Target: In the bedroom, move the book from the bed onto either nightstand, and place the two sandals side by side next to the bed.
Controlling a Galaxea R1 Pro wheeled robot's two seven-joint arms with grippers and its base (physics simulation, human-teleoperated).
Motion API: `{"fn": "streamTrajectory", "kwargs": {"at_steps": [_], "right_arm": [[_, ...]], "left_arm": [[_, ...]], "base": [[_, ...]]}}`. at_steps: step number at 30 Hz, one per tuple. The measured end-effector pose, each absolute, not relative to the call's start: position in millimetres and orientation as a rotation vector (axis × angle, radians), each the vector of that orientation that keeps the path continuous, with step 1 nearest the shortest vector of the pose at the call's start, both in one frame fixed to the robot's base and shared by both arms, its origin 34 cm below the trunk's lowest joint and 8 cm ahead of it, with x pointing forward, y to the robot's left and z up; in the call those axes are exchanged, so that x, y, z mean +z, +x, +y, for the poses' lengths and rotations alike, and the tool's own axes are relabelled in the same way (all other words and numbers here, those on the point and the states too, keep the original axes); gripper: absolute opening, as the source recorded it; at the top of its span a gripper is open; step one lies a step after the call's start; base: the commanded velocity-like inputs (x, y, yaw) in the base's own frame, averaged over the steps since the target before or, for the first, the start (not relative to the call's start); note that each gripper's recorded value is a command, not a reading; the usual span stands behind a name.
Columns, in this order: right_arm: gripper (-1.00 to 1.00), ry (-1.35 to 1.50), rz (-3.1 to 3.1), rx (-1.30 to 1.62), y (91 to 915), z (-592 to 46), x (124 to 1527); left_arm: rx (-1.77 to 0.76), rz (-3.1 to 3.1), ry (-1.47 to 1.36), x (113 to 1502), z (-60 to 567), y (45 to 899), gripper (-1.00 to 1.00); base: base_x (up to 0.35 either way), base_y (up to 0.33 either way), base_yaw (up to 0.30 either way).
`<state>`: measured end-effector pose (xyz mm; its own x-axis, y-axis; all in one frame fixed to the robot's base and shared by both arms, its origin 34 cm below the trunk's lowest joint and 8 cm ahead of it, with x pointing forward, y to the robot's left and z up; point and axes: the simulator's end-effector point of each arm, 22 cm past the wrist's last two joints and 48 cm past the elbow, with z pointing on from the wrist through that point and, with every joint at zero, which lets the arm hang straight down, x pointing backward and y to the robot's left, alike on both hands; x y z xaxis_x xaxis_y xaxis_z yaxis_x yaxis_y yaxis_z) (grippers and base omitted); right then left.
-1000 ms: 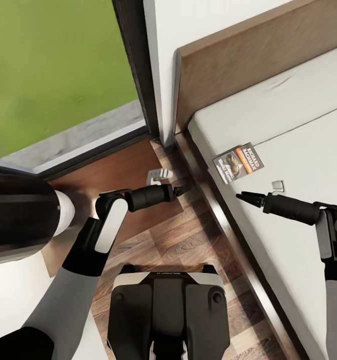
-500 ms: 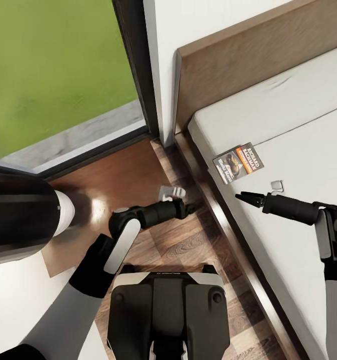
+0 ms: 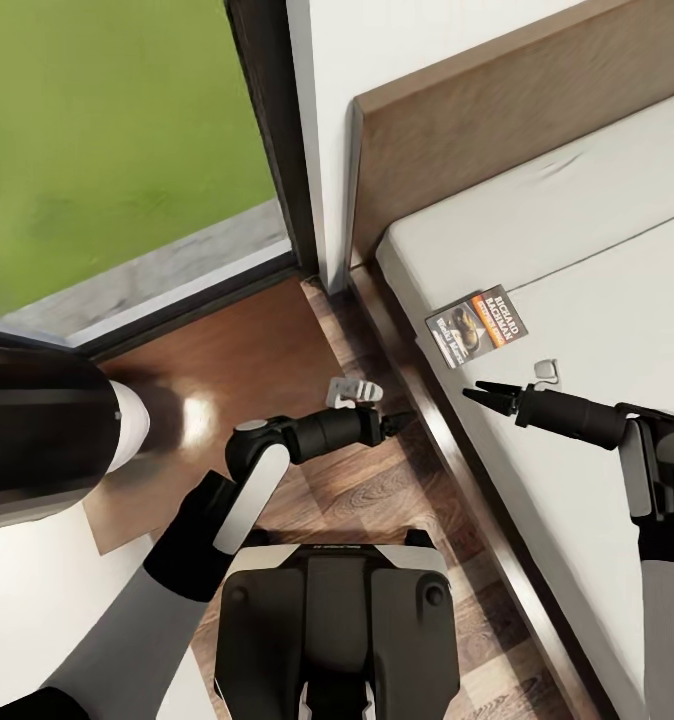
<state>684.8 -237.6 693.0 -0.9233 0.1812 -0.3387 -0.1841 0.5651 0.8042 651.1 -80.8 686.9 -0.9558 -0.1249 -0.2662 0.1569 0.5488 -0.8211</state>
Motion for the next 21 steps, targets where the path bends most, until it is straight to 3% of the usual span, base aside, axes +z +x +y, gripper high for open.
{"fn": "streamTrajectory", "kwargs": {"at_steps": [21], "right_arm": [[1.00, -0.069, 2.412, 1.373, 675, -205, 689]], "left_arm": [[-1.305, 2.541, -0.041, 648, -70, 640, 1.00]], "base": [[0.000, 0.000, 0.000]]}}
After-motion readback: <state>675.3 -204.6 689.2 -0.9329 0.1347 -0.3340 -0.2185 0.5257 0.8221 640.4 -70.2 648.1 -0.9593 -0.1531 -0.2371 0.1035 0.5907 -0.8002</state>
